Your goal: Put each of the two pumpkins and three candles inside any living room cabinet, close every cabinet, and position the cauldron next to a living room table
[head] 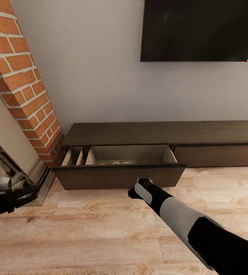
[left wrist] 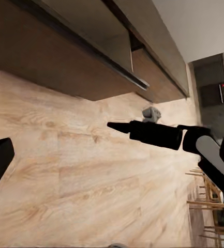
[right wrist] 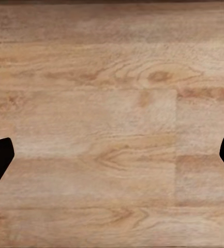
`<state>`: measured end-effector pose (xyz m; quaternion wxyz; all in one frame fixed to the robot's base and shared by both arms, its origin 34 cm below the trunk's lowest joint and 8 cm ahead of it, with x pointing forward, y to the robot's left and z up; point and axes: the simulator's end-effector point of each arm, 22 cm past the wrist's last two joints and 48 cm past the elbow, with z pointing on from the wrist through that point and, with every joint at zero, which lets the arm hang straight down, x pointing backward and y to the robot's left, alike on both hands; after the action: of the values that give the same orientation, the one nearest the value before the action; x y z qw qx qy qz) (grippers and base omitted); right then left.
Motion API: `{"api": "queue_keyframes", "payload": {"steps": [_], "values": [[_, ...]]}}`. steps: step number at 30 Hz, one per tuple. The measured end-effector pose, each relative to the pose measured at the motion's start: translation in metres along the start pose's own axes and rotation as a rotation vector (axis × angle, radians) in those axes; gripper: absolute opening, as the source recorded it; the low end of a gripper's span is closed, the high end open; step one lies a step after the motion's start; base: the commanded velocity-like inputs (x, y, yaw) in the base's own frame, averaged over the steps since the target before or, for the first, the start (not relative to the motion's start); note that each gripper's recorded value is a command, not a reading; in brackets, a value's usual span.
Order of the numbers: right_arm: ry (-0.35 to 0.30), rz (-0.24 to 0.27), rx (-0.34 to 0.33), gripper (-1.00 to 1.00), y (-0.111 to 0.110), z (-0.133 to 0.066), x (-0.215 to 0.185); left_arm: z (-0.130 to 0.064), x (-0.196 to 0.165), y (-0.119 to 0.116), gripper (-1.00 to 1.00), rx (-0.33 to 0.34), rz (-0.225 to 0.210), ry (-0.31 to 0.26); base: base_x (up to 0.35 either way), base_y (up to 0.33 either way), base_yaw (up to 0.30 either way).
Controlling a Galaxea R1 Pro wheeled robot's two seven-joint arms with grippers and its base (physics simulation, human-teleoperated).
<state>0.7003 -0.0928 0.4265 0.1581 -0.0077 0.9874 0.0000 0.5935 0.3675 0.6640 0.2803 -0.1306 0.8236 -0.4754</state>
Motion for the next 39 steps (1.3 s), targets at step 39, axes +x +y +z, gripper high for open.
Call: {"api": "queue_keyframes", "payload": {"steps": [39], "values": [[-0.114, 0.089, 0.006, 1.00, -0.002, 0.016, 0.011, 0.104, 0.136, 0.202, 1.00, -1.092, 0.273, -0.147, -0.025, 0.000, 0.000]]}}
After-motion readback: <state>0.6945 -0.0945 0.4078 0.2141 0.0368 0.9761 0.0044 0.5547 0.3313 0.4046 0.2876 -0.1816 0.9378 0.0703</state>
